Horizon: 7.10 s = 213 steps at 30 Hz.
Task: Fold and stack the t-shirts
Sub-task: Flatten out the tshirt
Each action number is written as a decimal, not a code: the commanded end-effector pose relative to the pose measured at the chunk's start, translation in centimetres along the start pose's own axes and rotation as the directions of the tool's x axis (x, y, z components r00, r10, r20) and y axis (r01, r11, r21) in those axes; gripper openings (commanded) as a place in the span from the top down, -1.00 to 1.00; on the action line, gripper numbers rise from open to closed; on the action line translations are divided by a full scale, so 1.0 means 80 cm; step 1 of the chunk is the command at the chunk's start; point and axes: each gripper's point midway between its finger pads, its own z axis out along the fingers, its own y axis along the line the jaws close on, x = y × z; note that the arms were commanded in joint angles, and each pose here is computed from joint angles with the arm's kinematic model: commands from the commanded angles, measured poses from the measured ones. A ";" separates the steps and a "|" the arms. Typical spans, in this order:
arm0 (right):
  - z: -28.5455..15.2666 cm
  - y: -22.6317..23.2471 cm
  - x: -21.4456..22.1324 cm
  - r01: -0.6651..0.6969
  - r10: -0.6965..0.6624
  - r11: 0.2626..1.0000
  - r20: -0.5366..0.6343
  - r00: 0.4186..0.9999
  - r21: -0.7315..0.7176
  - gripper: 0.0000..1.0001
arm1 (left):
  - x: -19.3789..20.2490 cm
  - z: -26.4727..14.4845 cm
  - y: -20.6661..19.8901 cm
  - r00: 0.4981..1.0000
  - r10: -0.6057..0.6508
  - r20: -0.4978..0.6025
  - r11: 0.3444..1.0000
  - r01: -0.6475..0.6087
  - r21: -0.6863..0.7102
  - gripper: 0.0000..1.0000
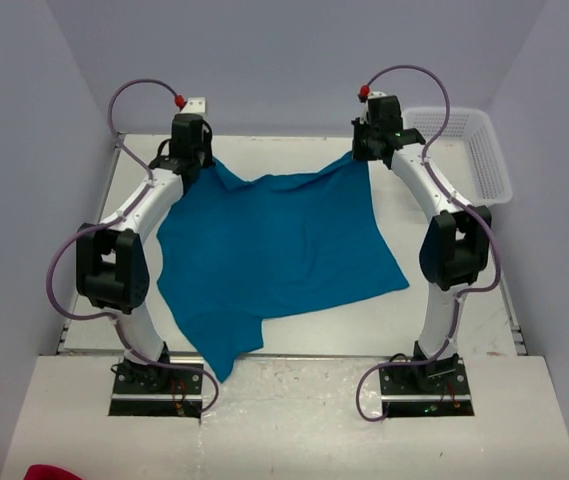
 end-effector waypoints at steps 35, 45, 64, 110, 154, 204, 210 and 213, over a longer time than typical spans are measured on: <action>0.055 -0.049 -0.100 0.033 -0.032 0.999 0.120 0.992 0.000 -0.89 | -0.146 0.080 0.053 0.973 0.049 0.224 0.978 -0.001 -0.207 -1.00; -0.058 0.001 -0.089 0.043 -0.039 0.999 0.142 0.989 -0.024 -0.86 | -0.064 -0.035 0.004 0.987 -0.138 0.079 0.977 0.149 -0.152 0.83; -0.141 0.087 0.038 0.022 -0.020 0.991 0.021 1.000 -0.128 1.00 | 0.200 -0.098 0.026 0.918 -0.115 -0.379 0.972 0.026 -0.232 1.00; -0.133 0.108 0.067 0.054 -0.056 0.987 -0.010 0.998 -0.155 1.00 | 0.247 -0.006 0.135 0.838 -0.222 -0.498 0.847 -0.087 -0.524 1.00; -0.138 0.179 0.055 0.087 -0.085 0.995 0.041 0.996 -0.045 1.00 | 0.135 -0.220 0.039 0.910 -0.403 -0.100 0.909 0.410 0.070 0.81; -0.173 0.174 0.056 0.025 -0.025 1.000 0.065 0.998 -0.003 1.00 | 0.146 -0.258 0.038 0.942 -0.324 -0.091 0.932 0.334 0.143 -0.60; -0.168 0.177 0.059 0.023 -0.023 1.000 0.059 0.998 -0.011 1.00 | 0.146 -0.259 0.041 0.943 -0.322 -0.084 0.934 0.331 0.137 -0.60; -0.168 0.177 0.059 0.023 -0.023 1.000 0.058 0.998 -0.012 1.00 | 0.146 -0.259 0.040 0.943 -0.321 -0.088 0.933 0.331 0.141 -0.61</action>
